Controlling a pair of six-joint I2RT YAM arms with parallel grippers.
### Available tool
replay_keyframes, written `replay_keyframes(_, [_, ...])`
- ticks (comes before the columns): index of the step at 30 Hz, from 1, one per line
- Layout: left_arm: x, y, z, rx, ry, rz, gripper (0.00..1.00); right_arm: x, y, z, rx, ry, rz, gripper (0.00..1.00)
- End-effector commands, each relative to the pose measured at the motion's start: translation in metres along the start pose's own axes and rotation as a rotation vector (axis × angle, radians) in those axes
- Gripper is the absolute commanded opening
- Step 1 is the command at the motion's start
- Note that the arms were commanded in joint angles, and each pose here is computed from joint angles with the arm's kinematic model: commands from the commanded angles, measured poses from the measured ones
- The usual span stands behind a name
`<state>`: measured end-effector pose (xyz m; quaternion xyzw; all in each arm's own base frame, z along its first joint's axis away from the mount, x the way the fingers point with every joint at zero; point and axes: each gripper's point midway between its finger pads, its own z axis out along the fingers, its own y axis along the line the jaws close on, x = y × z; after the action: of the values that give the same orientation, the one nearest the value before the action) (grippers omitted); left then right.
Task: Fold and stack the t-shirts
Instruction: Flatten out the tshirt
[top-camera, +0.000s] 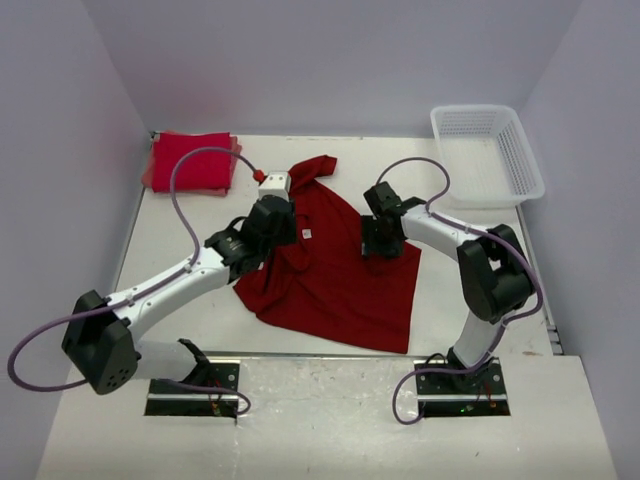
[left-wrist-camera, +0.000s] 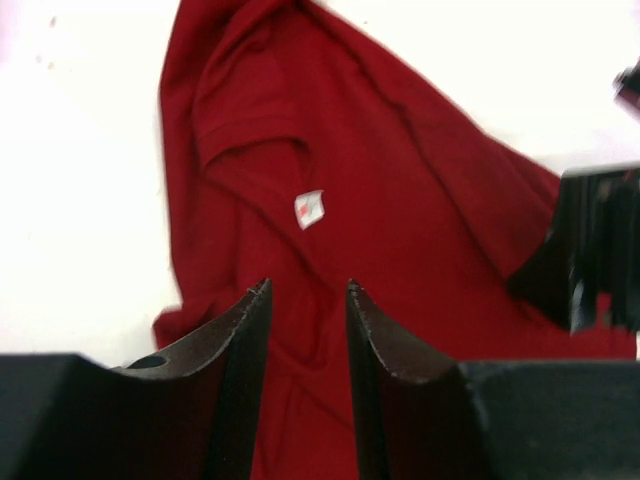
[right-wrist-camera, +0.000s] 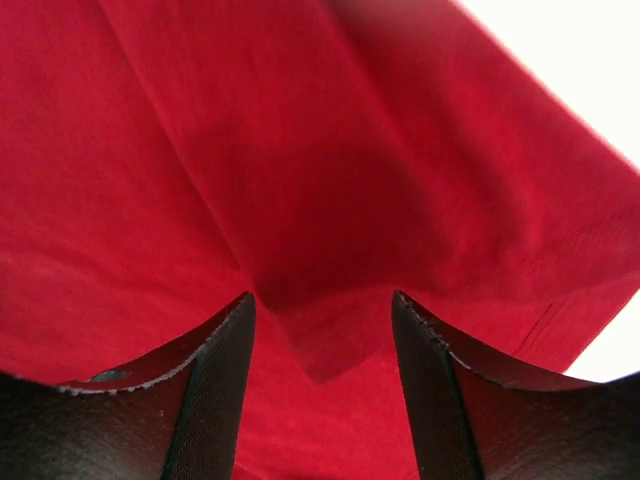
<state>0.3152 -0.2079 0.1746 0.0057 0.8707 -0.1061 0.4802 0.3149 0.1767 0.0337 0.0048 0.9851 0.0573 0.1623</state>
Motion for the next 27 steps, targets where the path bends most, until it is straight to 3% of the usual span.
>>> replay_keyframes(1, [-0.045,-0.023,0.019,0.075,-0.061,0.01,0.36,-0.006,0.007,-0.02,0.017,-0.109,0.021,0.56])
replay_keyframes(8, [-0.05,-0.033,0.049,0.113,-0.021,0.002,0.33,0.009,0.001,-0.024,0.04,-0.121,0.032,0.51])
replay_keyframes(27, [-0.063,-0.018,0.02,0.141,-0.074,-0.036,0.32,0.013,0.002,0.003,0.052,-0.078,0.027,0.43])
